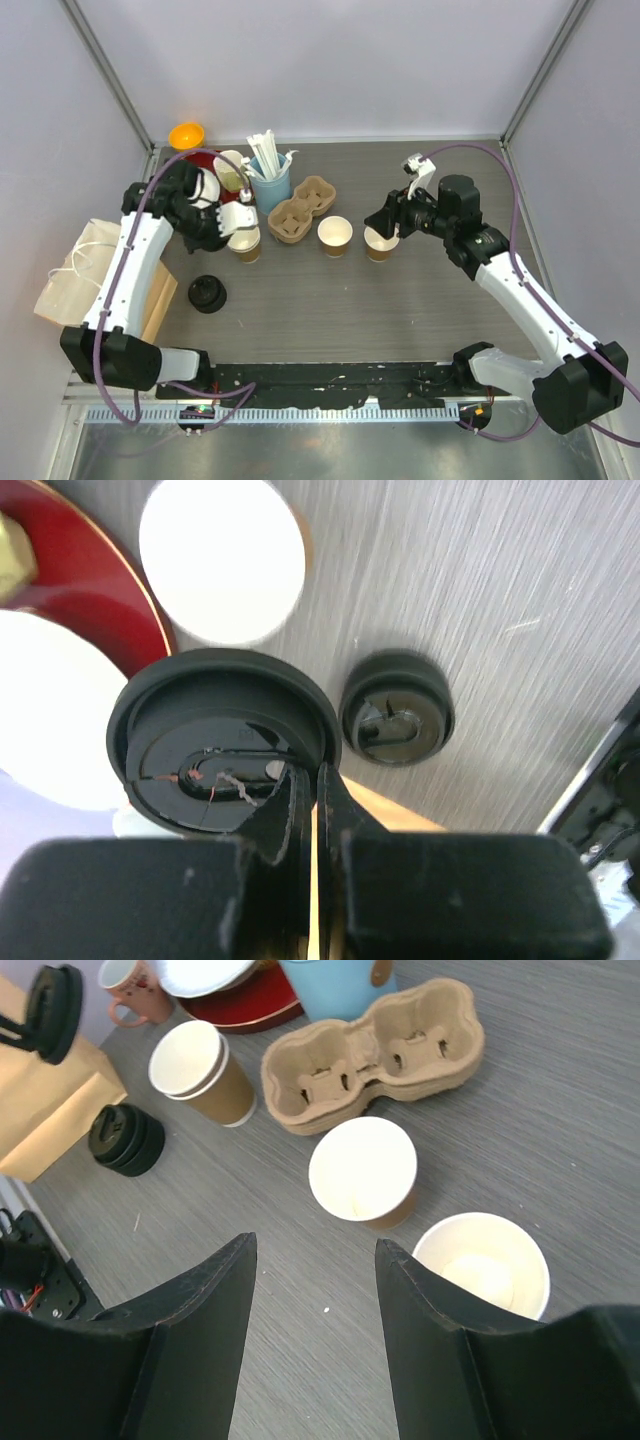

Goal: Pack the takeout coffee

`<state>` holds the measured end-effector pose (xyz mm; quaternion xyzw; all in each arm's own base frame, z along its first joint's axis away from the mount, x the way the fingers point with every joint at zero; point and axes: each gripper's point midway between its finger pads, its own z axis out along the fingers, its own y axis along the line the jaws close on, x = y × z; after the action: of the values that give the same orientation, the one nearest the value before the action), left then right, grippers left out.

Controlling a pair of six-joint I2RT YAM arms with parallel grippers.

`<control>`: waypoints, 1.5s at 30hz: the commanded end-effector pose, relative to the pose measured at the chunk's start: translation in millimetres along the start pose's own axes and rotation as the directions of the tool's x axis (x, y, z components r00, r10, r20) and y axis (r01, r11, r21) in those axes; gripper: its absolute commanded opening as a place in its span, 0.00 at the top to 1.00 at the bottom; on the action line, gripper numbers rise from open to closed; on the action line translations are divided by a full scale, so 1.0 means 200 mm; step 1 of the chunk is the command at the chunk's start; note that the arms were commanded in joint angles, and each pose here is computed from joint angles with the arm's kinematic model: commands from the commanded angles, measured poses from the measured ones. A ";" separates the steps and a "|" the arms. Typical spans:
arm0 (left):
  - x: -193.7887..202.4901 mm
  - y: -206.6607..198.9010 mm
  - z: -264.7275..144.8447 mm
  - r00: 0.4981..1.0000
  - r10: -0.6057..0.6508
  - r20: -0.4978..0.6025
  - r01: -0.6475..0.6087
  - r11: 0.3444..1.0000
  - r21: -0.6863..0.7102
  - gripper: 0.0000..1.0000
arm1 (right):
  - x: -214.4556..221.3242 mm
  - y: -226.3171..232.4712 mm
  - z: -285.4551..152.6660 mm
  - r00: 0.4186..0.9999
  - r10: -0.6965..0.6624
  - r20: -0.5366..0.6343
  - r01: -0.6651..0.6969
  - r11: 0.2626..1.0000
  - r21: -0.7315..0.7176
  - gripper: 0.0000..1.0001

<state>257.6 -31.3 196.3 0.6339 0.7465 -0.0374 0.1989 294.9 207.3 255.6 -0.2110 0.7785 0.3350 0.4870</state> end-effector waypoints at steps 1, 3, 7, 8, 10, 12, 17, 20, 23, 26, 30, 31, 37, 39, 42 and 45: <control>-0.30 -0.16 -0.08 0.962 -0.271 0.040 0.271 0.962 0.021 1.00 | -0.11 -0.07 0.01 0.999 0.014 0.029 -0.017 0.994 0.109 0.44; -0.45 -0.18 -0.06 0.974 -0.228 0.021 0.228 0.974 0.000 1.00 | -0.12 -0.13 0.01 0.999 0.031 0.025 -0.034 0.986 0.165 0.44; -0.68 -0.18 0.03 0.955 -0.297 -0.024 0.298 0.953 0.050 1.00 | -0.12 -0.21 -0.02 0.997 0.065 0.046 -0.074 0.968 0.241 0.44; -0.73 -0.18 0.14 0.952 -0.293 -0.087 0.300 0.950 0.082 1.00 | -0.12 -0.22 -0.03 0.996 0.071 0.049 -0.082 0.963 0.255 0.44; -0.83 -0.10 0.16 0.949 -0.304 -0.084 0.309 0.950 0.052 1.00 | -0.12 -0.26 -0.05 0.995 0.075 0.059 -0.089 0.953 0.290 0.43; -0.95 -0.05 0.26 0.953 -0.291 -0.089 0.296 0.953 0.059 1.00 | -0.12 -0.29 -0.08 0.995 0.081 0.064 -0.097 0.943 0.319 0.43; -1.16 0.01 0.40 0.969 -0.242 -0.055 0.244 0.969 0.042 1.00 | -0.11 -0.41 -0.17 0.991 0.115 0.066 -0.132 0.906 0.403 0.43; -1.23 0.04 0.48 0.972 -0.231 -0.049 0.233 0.972 0.042 1.00 | -0.12 -0.45 -0.20 0.989 0.119 0.084 -0.144 0.894 0.425 0.43; -1.29 0.03 0.54 0.974 -0.223 -0.033 0.224 0.972 0.063 1.00 | -0.13 -0.46 -0.20 0.989 0.121 0.082 -0.145 0.893 0.425 0.43; -1.33 0.01 0.59 0.975 -0.222 -0.016 0.222 0.969 0.105 1.00 | -0.11 -0.46 -0.18 0.989 0.129 0.071 -0.147 0.896 0.420 0.43; -1.34 -0.04 0.65 0.972 -0.235 -0.030 0.236 0.958 0.163 1.00 | -0.11 -0.47 -0.18 0.989 0.130 0.070 -0.147 0.894 0.422 0.43; -1.34 -0.05 0.67 0.970 -0.241 -0.039 0.244 0.954 0.173 1.00 | -0.11 -0.47 -0.18 0.990 0.126 0.069 -0.143 0.896 0.421 0.43; -1.35 -0.11 0.76 0.969 -0.240 -0.067 0.249 0.945 0.212 1.00 | -0.11 -0.47 -0.18 0.990 0.122 0.066 -0.138 0.897 0.420 0.43; -1.36 -0.11 0.79 0.969 -0.237 -0.072 0.247 0.945 0.215 1.00 | -0.11 -0.47 -0.19 0.990 0.121 0.066 -0.138 0.896 0.422 0.43; -1.36 -0.10 0.80 0.970 -0.233 -0.071 0.243 0.948 0.204 1.00 | -0.11 -0.46 -0.19 0.991 0.117 0.068 -0.135 0.898 0.418 0.43; -1.37 -0.09 0.80 0.971 -0.232 -0.061 0.239 0.950 0.201 1.00 | -0.10 -0.47 -0.19 0.991 0.117 0.065 -0.133 0.898 0.420 0.43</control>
<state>314.6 -334.8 129.7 0.5587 0.8145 -0.1166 0.1042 337.2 115.3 230.3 -0.0365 0.8552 0.1896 0.4810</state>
